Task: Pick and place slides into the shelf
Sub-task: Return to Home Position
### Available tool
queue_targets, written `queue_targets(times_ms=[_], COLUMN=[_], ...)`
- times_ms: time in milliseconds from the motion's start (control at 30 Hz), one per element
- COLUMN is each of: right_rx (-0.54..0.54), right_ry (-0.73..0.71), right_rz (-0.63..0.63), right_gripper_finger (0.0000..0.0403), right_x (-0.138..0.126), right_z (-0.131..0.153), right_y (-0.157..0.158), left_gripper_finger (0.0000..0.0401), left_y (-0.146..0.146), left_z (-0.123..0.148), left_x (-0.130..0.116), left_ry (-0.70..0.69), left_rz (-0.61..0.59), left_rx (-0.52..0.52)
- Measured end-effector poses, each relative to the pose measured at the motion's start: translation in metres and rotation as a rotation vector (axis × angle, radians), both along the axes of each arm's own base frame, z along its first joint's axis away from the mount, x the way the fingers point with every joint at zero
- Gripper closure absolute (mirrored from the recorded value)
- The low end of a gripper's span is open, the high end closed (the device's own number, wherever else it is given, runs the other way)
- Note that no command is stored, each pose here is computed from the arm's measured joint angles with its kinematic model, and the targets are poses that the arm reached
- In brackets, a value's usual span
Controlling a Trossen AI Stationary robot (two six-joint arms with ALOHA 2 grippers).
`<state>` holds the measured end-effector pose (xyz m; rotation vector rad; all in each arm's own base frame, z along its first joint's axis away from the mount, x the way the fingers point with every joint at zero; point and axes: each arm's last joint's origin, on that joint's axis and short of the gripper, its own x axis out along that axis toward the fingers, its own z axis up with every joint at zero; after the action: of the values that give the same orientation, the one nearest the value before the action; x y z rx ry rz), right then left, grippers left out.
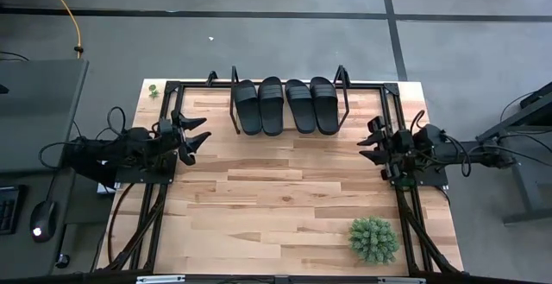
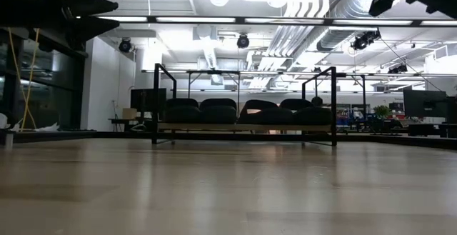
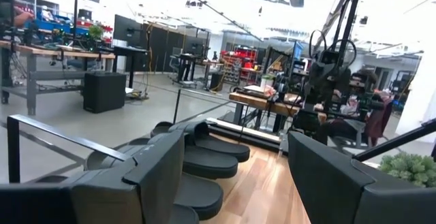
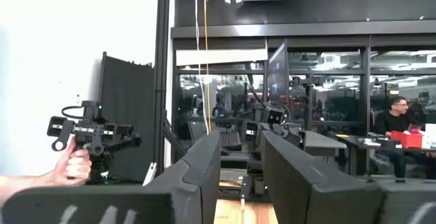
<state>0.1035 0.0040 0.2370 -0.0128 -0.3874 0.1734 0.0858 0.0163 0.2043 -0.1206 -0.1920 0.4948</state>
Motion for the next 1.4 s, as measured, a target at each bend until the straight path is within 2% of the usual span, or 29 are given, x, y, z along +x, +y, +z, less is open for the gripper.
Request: queue_targets(times_ms=[300,1233,1400], right_rx=[-0.004,-0.019,-0.019], right_ry=[-0.031,0.023,0.027], right_rz=[-0.002,0.030,0.030], right_gripper_finger=[0.0304,0.0304,0.0304], right_x=[-0.001,0.001,0.001], right_z=[-0.015,-0.020,-0.020], right_y=[0.000,0.001,0.001], left_gripper_finger=[0.0155,0.0155,0.0155], left_y=[0.000,0.001,0.001], left_z=[0.000,-0.002,-0.016], left_x=[0.000,0.000,0.004], left_ry=[0.001,0.024,-0.004], left_rz=[0.000,0.025,0.030], left_rx=[0.002,-0.010,-0.019])
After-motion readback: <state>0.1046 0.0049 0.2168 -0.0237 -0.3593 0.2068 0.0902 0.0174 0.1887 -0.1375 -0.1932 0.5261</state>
